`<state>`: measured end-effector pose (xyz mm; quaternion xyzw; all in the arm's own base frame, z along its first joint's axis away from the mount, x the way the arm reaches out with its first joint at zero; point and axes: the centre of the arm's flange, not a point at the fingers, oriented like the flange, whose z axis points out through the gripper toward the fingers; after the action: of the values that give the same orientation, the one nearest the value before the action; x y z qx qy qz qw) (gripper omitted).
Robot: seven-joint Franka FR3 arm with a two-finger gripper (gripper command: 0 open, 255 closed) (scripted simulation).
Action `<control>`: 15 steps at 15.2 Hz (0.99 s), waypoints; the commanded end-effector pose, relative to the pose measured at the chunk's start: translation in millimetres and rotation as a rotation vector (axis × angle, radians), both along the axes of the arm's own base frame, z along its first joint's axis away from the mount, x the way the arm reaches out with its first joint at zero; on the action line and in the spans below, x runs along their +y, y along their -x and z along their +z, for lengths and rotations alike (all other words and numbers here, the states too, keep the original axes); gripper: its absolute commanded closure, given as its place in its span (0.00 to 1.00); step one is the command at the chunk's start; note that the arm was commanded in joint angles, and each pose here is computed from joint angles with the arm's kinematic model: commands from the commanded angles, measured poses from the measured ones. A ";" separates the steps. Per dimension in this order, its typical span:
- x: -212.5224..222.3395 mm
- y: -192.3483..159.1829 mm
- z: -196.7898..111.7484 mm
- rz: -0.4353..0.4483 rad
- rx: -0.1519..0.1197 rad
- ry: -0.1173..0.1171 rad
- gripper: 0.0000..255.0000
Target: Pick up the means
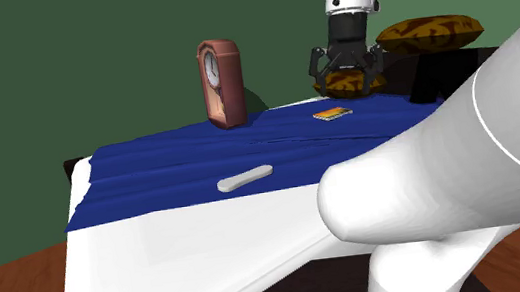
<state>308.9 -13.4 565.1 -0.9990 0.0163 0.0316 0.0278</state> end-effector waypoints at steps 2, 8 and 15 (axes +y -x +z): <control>10.4 -3.4 -7.3 -0.026 -0.001 0.002 0.00; 70.1 -29.2 -51.3 -0.179 -0.006 0.012 0.00; 133.3 -70.7 -103.1 -0.358 -0.013 0.024 0.00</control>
<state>375.3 112.5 469.3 -0.9833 0.1794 0.0211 0.0209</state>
